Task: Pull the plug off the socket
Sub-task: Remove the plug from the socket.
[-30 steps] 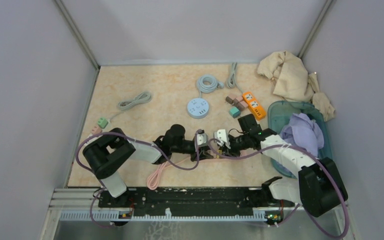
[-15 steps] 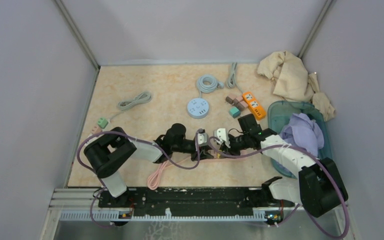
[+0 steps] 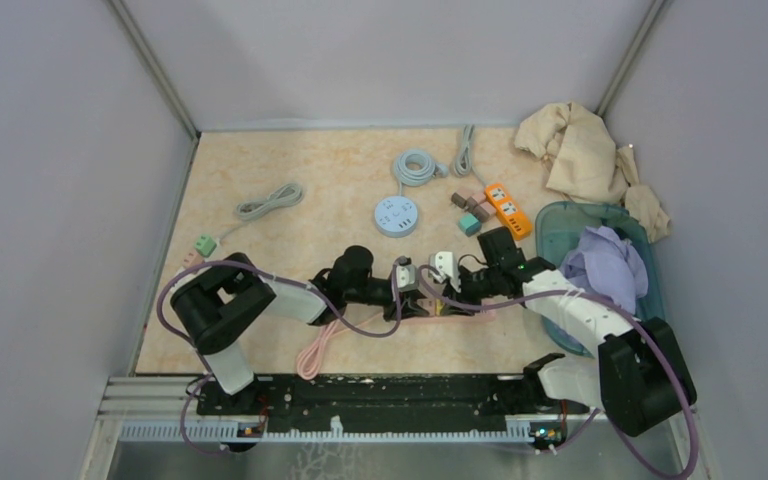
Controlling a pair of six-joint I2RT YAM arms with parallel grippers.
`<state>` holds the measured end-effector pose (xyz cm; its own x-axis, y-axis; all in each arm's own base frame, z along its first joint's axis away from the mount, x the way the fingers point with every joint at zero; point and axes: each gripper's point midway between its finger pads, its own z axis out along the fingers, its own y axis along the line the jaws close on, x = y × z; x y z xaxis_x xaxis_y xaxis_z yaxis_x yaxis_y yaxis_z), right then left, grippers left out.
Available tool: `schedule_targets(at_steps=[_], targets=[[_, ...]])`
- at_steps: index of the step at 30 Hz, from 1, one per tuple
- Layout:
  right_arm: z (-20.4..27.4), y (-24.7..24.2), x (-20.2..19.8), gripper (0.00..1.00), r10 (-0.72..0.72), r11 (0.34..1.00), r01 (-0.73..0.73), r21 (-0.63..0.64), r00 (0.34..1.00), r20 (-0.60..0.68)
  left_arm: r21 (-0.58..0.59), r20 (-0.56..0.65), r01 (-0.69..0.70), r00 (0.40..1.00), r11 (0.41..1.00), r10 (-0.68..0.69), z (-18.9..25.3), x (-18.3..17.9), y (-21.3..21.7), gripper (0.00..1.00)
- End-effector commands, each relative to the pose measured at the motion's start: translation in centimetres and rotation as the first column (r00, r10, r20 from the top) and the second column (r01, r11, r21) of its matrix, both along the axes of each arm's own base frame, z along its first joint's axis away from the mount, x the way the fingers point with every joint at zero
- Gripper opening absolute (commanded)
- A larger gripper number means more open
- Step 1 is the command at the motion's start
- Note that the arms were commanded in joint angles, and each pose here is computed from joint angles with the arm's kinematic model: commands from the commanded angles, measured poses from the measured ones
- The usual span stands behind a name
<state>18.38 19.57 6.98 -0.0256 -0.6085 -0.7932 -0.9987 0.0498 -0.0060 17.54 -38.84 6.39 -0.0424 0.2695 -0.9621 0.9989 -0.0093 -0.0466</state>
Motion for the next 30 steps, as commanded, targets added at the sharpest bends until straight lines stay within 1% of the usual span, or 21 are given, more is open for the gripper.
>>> schedule_targets(at_steps=[1,5,10,14,24,26,27,30], targets=[[9.7,3.4,4.2,0.00,0.016,0.966,-0.087,0.242,0.959,0.282,0.227,-0.137,-0.001,0.990,0.974,0.033,-6.9,-2.0,2.7,0.01],[9.4,3.3,3.0,0.00,0.081,0.961,-0.152,0.233,0.955,0.287,0.221,-0.141,0.001,0.990,0.975,0.031,-6.8,-2.0,2.6,0.01],[10.0,3.9,0.0,0.00,0.212,0.909,-0.295,0.296,0.935,0.284,0.220,-0.143,0.003,0.989,0.976,0.029,-6.7,-2.0,2.6,0.01],[10.6,4.4,0.3,0.00,0.178,0.907,-0.261,0.331,0.949,0.261,0.220,-0.146,0.004,0.989,0.975,0.029,-6.8,-2.0,2.6,0.01],[11.6,3.5,2.1,0.00,0.096,0.937,-0.179,0.299,0.958,0.270,0.214,-0.141,-0.013,0.989,0.977,0.044,-6.2,-1.9,2.7,0.01],[11.9,3.0,2.6,0.00,0.072,0.941,-0.157,0.301,0.959,0.274,0.203,-0.138,-0.023,0.989,0.979,0.052,-5.7,-1.7,2.5,0.05],[12.1,2.8,2.9,0.00,0.055,0.942,-0.142,0.304,0.959,0.277,0.197,-0.136,-0.031,0.989,0.980,0.058,-5.5,-1.6,2.5,0.09],[12.6,2.0,3.9,0.00,-0.003,0.943,-0.088,0.320,0.962,0.272,0.154,-0.125,-0.054,0.989,0.987,0.074,-4.0,-1.1,2.0,0.31]])
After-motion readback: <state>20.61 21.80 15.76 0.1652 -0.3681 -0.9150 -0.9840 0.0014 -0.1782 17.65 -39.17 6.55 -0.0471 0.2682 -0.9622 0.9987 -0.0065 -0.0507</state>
